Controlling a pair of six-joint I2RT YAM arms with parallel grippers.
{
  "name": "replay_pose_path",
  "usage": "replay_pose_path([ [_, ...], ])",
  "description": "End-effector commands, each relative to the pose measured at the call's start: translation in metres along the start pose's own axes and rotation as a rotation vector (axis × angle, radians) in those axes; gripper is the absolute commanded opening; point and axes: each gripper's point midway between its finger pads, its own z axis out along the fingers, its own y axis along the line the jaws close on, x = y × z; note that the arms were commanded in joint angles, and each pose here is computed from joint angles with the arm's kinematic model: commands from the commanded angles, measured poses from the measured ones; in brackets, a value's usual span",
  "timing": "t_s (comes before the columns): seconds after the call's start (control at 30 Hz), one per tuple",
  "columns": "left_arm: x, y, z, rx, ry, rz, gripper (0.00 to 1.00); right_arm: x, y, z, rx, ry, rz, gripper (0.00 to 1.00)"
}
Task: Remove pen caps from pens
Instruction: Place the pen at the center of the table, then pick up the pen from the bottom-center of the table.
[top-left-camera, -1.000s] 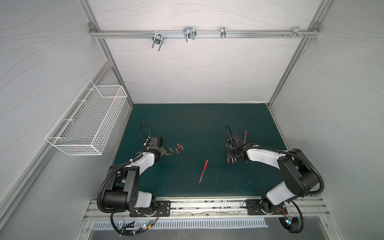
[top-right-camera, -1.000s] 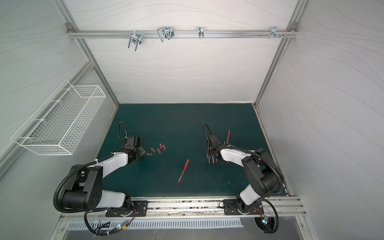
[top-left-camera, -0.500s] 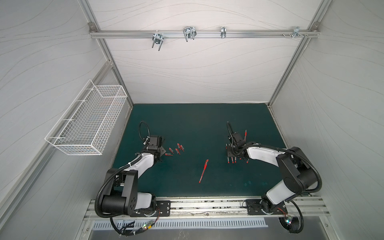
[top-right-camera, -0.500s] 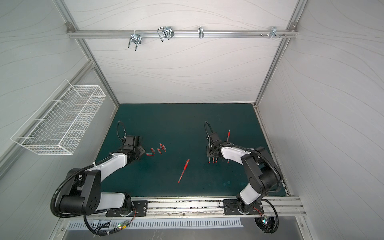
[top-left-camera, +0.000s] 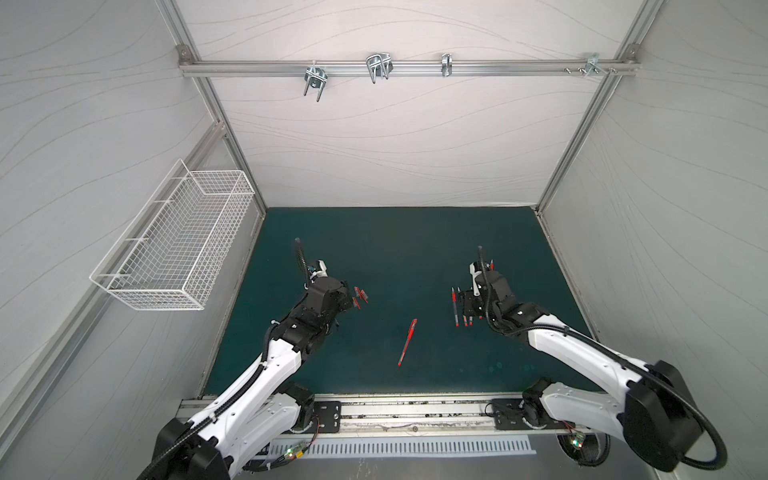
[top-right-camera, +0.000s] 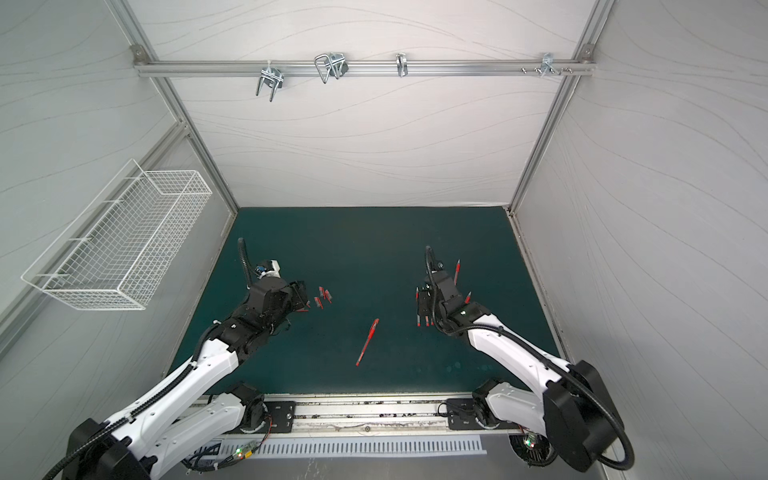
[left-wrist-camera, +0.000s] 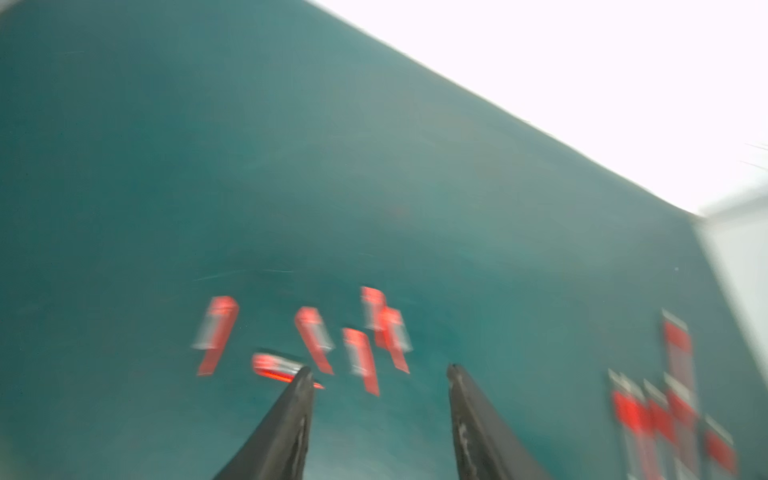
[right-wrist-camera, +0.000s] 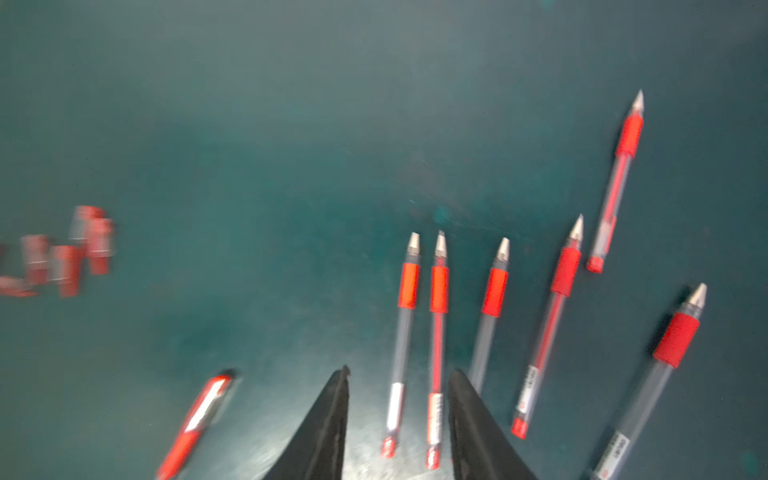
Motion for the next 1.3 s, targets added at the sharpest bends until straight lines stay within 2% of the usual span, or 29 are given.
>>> replay_pose_path([
  [0.0,0.024,-0.053,-0.009,0.238,0.153,0.064,0.48,0.008,0.016,-0.019,-0.094,0.055,0.002,0.45],
  [0.1,0.064,-0.078,-0.017,0.322,0.341,0.131,0.43,0.007,0.026,-0.039,-0.143,0.101,0.038,0.46],
  [0.2,0.097,-0.091,-0.026,0.324,0.45,0.245,0.43,0.014,0.036,-0.054,-0.206,0.148,0.047,0.46],
  [0.4,0.148,-0.101,-0.022,0.211,0.537,0.455,0.47,0.035,0.029,-0.066,-0.204,0.225,0.055,0.46],
  [0.6,0.188,-0.107,-0.004,0.097,0.591,0.597,0.47,0.051,0.026,-0.068,-0.234,0.284,0.085,0.45],
  [0.8,0.2,-0.102,0.013,0.011,0.575,0.631,0.46,0.053,0.028,-0.068,-0.247,0.291,0.09,0.44],
  [0.9,0.202,-0.096,0.02,-0.043,0.57,0.656,0.43,0.055,0.029,-0.069,-0.253,0.294,0.091,0.44],
  [1.27,0.223,-0.09,0.034,-0.071,0.603,0.655,0.32,0.058,0.027,-0.068,-0.25,0.292,0.101,0.44],
])
